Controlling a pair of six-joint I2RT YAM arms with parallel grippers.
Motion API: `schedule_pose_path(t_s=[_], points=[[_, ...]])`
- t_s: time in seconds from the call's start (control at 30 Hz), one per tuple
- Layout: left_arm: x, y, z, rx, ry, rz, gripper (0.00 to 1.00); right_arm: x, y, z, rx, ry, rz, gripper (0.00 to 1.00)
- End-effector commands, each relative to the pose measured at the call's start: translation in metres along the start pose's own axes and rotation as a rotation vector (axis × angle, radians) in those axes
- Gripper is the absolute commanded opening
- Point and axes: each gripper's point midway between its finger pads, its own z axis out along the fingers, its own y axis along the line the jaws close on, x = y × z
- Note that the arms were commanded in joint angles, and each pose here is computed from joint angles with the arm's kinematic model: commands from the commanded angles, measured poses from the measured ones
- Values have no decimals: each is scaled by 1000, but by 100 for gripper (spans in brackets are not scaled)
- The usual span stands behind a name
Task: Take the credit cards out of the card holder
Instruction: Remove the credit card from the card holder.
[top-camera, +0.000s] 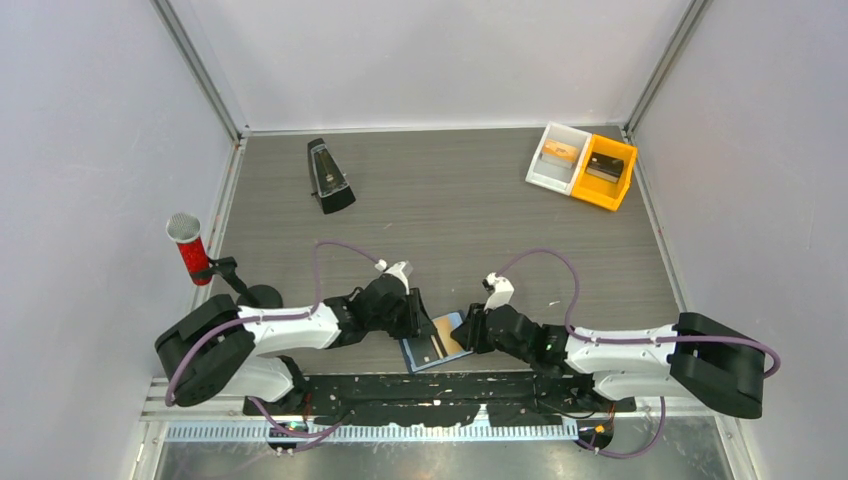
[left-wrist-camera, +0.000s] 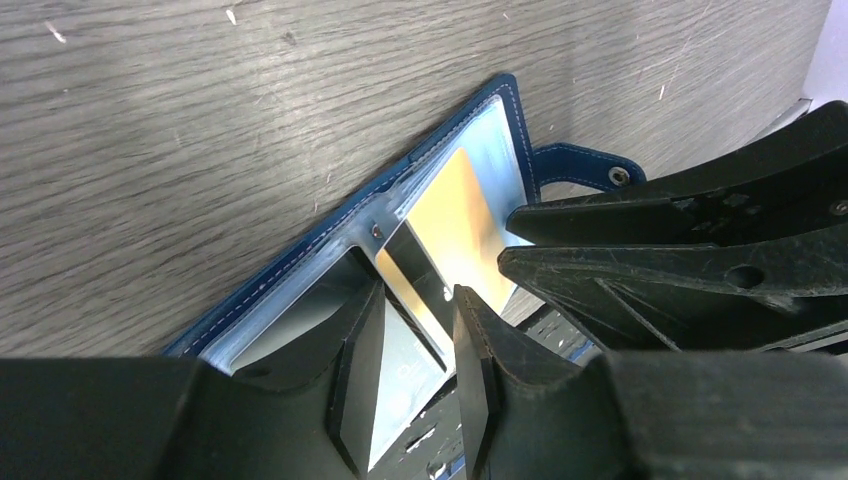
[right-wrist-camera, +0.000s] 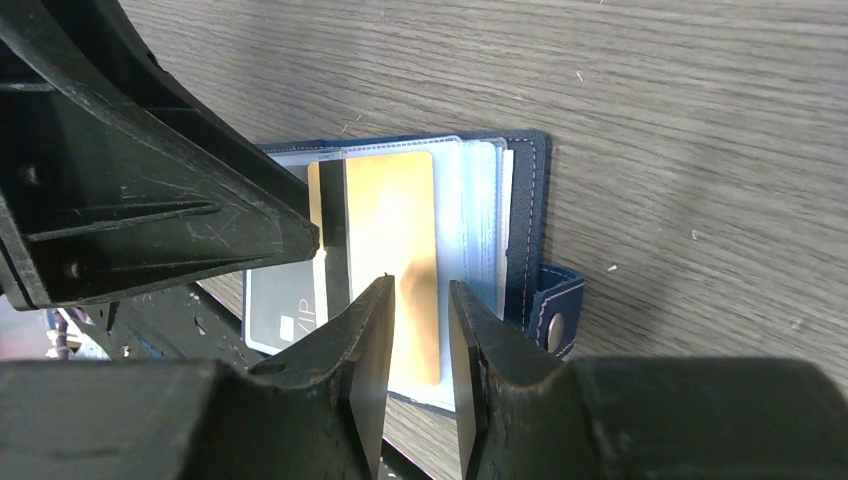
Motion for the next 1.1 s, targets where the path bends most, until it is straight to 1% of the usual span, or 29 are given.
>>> schedule_pose_path(t_s=[0.0, 0.17, 0.27, 0.37, 0.5, 0.53, 0.57, 0.8, 0.93, 1.07], points=[[-2, 3, 7, 0, -30, -1, 34, 14, -15, -2, 31, 31, 25, 34], [-2, 0, 8, 11, -27, 0, 34, 14, -16, -2, 34, 30, 31, 34], [-2, -1, 5, 17, -30, -8, 30, 14, -15, -3, 35, 34, 31, 33], [-2, -3, 2, 28, -31, -14, 22, 13, -17, -2, 46, 29, 30, 33], [-3, -7, -1, 43, -33, -11, 8, 10, -17, -2, 57, 22, 33, 34], [-4, -8, -2, 46, -34, -12, 2, 10, -18, -2, 62, 20, 32, 34], [-4, -10, -4, 52, -36, -12, 0, 10, -18, -2, 62, 20, 32, 34], [-9, -16, -10, 81, -56, -8, 0, 10, -14, -1, 48, 23, 38, 34], [-7, -16, -9, 85, -51, -13, 0, 8, -4, 0, 13, 27, 53, 34], [-6, -17, -8, 92, -46, -25, 0, 6, -4, -1, 13, 21, 54, 34]])
